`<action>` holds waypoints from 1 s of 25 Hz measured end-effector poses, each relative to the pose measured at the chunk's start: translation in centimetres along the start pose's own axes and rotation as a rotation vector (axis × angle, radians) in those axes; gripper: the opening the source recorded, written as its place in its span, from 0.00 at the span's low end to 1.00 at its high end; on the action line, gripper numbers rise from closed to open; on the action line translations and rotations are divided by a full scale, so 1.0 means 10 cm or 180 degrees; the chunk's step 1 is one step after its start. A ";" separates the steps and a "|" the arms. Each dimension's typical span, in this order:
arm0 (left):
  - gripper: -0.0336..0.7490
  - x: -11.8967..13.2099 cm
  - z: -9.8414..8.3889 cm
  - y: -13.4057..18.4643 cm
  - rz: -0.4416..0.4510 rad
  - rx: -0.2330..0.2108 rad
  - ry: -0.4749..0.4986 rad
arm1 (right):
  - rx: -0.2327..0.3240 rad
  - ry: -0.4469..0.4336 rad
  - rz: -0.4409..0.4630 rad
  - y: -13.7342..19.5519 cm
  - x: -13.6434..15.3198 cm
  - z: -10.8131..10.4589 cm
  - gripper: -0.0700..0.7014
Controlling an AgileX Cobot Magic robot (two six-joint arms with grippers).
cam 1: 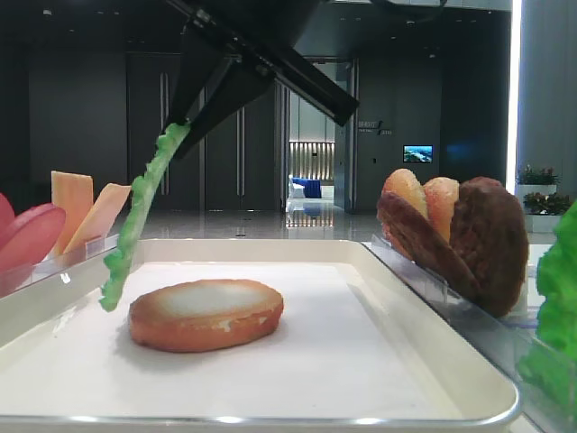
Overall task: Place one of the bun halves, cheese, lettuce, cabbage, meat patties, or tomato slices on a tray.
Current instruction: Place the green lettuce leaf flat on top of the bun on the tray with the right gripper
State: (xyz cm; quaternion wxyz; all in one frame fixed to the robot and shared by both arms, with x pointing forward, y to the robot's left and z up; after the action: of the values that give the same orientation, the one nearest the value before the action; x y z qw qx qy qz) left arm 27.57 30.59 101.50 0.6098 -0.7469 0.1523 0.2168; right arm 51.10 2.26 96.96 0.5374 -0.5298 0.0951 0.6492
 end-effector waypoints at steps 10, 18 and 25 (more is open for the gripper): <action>0.86 0.00 0.00 0.00 0.0000 0.0000 0.0000 | -0.0091 0.0115 0.0015 -0.01 -0.01 -0.10 0.12; 0.86 0.00 0.00 0.00 0.0000 0.0000 0.0000 | -0.0146 0.0147 0.0068 0.02 -0.02 -0.11 0.13; 0.86 0.00 0.00 0.00 0.0000 0.0000 0.0000 | -0.0276 0.0232 0.0223 0.08 -0.02 -0.16 0.29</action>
State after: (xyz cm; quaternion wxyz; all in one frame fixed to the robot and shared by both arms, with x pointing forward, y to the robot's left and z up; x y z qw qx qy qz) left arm 27.57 30.59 101.50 0.6098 -0.7469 0.1523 0.2168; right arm 51.33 0.73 96.10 0.4870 -0.5722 0.1049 0.6515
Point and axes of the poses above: a point on each arm's last joint axis where the gripper is mounted, x pointing out along that axis toward the gripper, z along the wrist's bending axis when the last joint is at zero, y = z × x, the point moved 5 cm from there along x, pointing out along that axis toward the gripper, and after that the axes turned 15 degrees about -x, right-handed, at the moved point
